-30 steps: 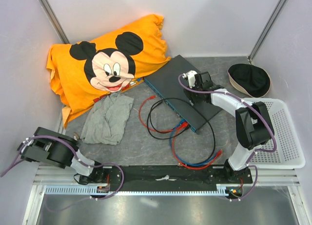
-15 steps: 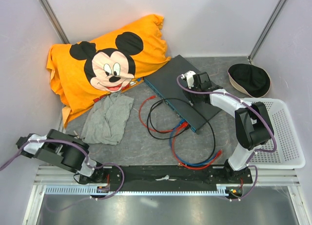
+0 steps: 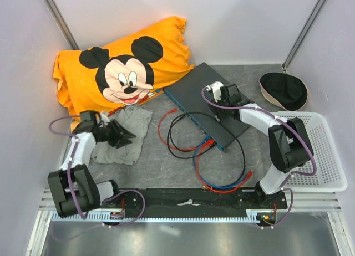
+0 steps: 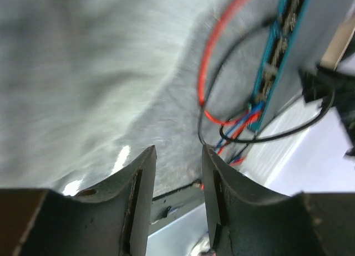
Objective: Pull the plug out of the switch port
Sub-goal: Place the plug at the corner of the board, then pull the plug from the switch port.
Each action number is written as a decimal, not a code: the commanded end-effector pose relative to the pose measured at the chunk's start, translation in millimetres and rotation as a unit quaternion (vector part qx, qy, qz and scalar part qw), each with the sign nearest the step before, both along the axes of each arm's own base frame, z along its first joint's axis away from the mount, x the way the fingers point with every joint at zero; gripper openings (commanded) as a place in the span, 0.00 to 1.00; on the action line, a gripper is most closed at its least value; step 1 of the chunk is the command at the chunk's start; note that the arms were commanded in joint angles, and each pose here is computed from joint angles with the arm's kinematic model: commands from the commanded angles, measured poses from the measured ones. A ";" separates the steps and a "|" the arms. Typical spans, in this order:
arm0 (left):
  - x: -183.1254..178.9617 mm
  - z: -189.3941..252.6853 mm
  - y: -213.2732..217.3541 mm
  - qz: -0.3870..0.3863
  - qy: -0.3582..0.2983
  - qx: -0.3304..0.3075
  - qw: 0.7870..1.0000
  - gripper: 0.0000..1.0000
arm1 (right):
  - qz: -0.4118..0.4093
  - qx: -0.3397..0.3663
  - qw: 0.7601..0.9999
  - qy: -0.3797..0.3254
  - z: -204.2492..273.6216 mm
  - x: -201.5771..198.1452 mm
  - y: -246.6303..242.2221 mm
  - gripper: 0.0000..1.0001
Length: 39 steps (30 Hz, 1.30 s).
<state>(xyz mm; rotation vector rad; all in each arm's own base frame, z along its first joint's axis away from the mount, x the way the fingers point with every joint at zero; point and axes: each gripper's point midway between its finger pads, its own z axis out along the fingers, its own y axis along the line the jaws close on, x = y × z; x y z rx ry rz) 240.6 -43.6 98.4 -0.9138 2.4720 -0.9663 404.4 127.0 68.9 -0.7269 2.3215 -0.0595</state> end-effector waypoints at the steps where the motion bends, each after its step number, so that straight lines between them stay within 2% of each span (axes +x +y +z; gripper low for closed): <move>1: 58.2 17.3 -34.6 -0.043 -0.061 -0.004 0.997 0.46 | 0.003 -0.010 0.993 0.117 -41.6 -59.8 -9.8 0.74; 3: 83.4 31.2 -49.0 -0.072 -0.091 0.016 0.993 0.46 | -0.012 0.001 0.993 0.116 -36.7 -60.1 -12.0 0.74; 5: 98.0 29.4 -63.9 -0.090 -0.090 0.015 0.992 0.46 | -0.021 0.013 0.993 0.116 -33.3 -58.2 -14.8 0.74; 6: 107.7 42.7 -86.0 -0.122 -0.120 0.018 0.985 0.46 | -0.027 0.018 0.993 0.114 -30.3 -57.3 -15.5 0.74; 8: 115.0 40.6 -110.3 -0.165 -0.132 0.024 0.977 0.46 | -0.035 0.022 0.993 0.111 -27.8 -54.9 -18.9 0.74; 10: 117.4 52.5 -151.8 -0.241 -0.174 0.040 0.954 0.46 | -0.050 0.027 0.993 0.105 -21.8 -51.8 -23.9 0.74; 12: 115.6 47.9 -188.1 -0.292 -0.184 0.045 0.938 0.47 | -0.055 0.031 0.992 0.107 -19.6 -52.4 -26.0 0.74; 15: 115.7 25.0 -213.2 -0.303 -0.152 0.033 0.940 0.47 | -0.060 0.026 0.991 0.118 -27.2 -57.6 -32.4 0.74; 19: 124.7 -1.8 -217.0 -0.267 -0.115 0.030 0.956 0.47 | -0.050 -0.029 0.990 0.127 -36.8 -64.1 -52.6 0.74; 24: 125.6 1.1 -231.4 -0.275 -0.133 -0.015 0.952 0.47 | -0.062 -0.004 0.994 0.090 -10.3 -48.3 -51.4 0.75; 28: 123.2 4.6 -254.6 -0.320 -0.182 -0.036 0.929 0.47 | -0.081 0.040 0.993 0.073 10.6 -48.6 -44.8 0.75; 30: 114.6 8.5 -273.3 -0.374 -0.219 -0.031 0.900 0.47 | -0.079 0.085 0.990 0.078 16.8 -56.2 -33.1 0.75; 32: 109.8 -2.1 -286.9 -0.400 -0.223 -0.010 0.889 0.47 | -0.078 0.112 0.986 0.094 7.3 -67.5 -25.1 0.75; 34: 105.2 -8.7 -292.3 -0.411 -0.217 -0.009 0.885 0.47 | -0.094 0.132 0.980 0.116 -7.2 -77.1 -21.6 0.75; 35: 102.9 -16.1 -292.3 -0.412 -0.205 -0.008 0.888 0.47 | -0.099 0.140 0.980 0.105 -6.0 -73.2 -20.2 0.75; 39: 90.2 -30.5 -288.8 -0.420 -0.172 -0.019 0.891 0.48 | -0.098 0.117 0.984 0.095 -1.8 -71.4 -29.2 0.75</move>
